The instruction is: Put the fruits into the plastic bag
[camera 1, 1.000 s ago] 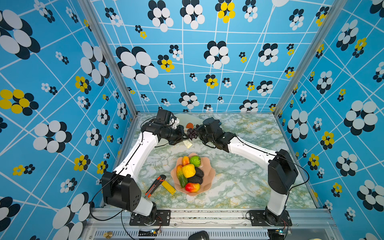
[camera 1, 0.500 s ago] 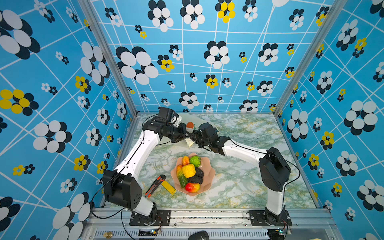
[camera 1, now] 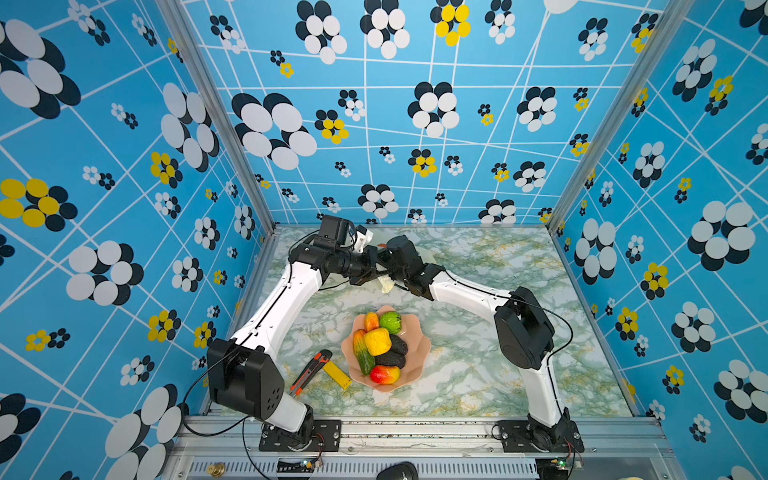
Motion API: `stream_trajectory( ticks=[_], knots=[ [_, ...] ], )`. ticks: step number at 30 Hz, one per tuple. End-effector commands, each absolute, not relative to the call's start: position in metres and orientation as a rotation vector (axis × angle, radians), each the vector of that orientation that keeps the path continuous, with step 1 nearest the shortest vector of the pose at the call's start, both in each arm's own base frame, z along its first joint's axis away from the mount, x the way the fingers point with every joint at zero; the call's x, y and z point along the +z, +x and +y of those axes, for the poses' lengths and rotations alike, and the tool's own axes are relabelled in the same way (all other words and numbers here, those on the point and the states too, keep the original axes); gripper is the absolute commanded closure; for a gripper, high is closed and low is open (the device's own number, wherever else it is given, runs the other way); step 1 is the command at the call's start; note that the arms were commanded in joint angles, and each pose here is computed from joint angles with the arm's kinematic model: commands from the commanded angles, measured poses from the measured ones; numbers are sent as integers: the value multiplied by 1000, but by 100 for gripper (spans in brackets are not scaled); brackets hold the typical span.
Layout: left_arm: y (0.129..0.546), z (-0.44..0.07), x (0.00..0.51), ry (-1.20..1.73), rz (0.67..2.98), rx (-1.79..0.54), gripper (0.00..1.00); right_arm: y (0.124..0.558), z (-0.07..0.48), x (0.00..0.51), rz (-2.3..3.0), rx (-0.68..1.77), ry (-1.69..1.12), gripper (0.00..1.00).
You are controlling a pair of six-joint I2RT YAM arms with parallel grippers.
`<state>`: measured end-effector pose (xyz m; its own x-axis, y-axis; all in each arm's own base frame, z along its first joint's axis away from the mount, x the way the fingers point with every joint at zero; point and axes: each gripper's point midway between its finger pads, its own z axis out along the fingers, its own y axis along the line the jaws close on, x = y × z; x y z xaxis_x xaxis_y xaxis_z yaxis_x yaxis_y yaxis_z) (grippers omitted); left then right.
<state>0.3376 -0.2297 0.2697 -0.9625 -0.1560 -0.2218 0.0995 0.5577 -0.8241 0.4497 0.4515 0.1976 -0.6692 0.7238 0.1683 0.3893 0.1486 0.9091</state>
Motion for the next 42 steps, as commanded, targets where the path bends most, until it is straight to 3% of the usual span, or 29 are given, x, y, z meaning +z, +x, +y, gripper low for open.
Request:
stream_trajectory(
  ticks=[1, 10, 17, 21, 34, 42],
  knots=[
    [323, -242, 288, 53, 2458, -1477, 100, 470, 453, 219, 2057, 1594, 982, 85],
    [318, -256, 307, 137, 2401, -1569, 100, 497, 403, 222, 1946, 1491, 977, 85],
    [319, -267, 313, 177, 2375, -1628, 100, 494, 323, 223, 1859, 1267, 1005, 86],
    [318, -270, 311, 189, 2377, -1634, 100, 488, 303, 236, 1874, 1164, 931, 86],
    [317, -265, 299, 168, 2400, -1619, 100, 491, 394, 216, 2017, 1409, 832, 86],
    [318, -265, 289, 158, 2414, -1628, 100, 491, 423, 173, 2162, 1435, 845, 86]
  ],
)
